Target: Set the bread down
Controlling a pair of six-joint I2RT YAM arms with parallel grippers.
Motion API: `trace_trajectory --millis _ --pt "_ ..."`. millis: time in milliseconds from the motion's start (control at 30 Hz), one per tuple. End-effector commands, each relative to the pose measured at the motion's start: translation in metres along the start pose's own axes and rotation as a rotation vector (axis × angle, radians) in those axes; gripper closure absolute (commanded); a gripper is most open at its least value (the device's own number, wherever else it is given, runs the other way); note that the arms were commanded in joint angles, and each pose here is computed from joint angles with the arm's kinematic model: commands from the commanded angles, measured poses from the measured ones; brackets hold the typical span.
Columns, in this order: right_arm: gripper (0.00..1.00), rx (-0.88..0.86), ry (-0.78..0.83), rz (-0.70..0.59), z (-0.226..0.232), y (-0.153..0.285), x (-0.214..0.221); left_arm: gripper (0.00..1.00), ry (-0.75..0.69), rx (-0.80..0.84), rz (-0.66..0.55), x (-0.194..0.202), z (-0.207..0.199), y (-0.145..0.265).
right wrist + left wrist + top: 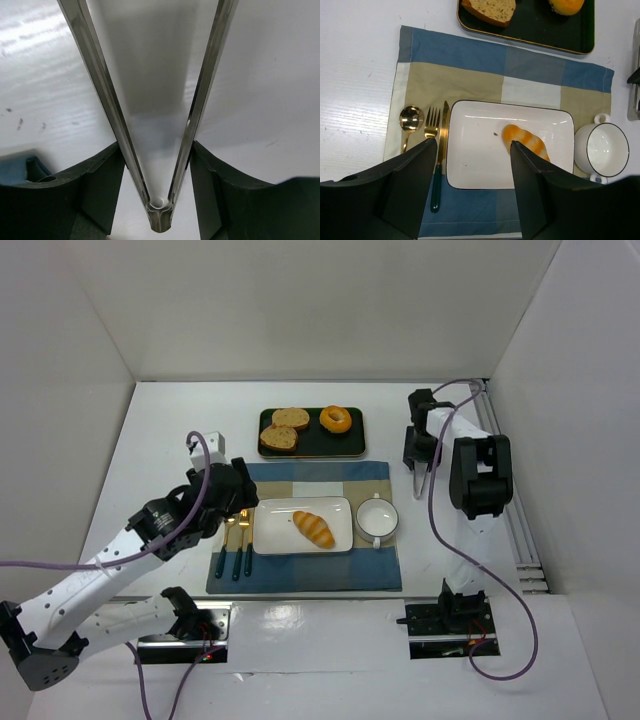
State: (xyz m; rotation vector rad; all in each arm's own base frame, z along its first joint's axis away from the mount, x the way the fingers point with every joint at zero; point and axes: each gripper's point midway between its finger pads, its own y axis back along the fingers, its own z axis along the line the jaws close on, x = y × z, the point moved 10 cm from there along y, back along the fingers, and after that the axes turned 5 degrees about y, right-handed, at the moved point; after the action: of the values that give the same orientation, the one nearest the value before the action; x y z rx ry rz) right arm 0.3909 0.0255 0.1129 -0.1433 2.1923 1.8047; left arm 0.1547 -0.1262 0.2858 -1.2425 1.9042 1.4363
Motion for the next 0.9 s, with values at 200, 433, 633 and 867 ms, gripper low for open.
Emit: trace_trajectory --millis 200,433,633,867 --pt "0.21 0.005 0.040 0.002 0.008 -0.011 -0.016 0.27 0.030 -0.005 -0.014 -0.010 -0.007 -0.001" --pt "0.08 0.021 0.037 -0.013 0.006 -0.007 -0.021 0.27 0.035 -0.012 -0.018 -0.011 -0.005 -0.002" --pt "0.00 0.071 0.027 -0.076 0.008 0.014 -0.028 0.27 0.035 -0.006 -0.011 -0.011 -0.004 0.001" --pt "0.00 0.262 0.016 -0.243 0.024 0.077 -0.048 0.27 0.045 0.012 -0.014 -0.014 -0.005 0.005"
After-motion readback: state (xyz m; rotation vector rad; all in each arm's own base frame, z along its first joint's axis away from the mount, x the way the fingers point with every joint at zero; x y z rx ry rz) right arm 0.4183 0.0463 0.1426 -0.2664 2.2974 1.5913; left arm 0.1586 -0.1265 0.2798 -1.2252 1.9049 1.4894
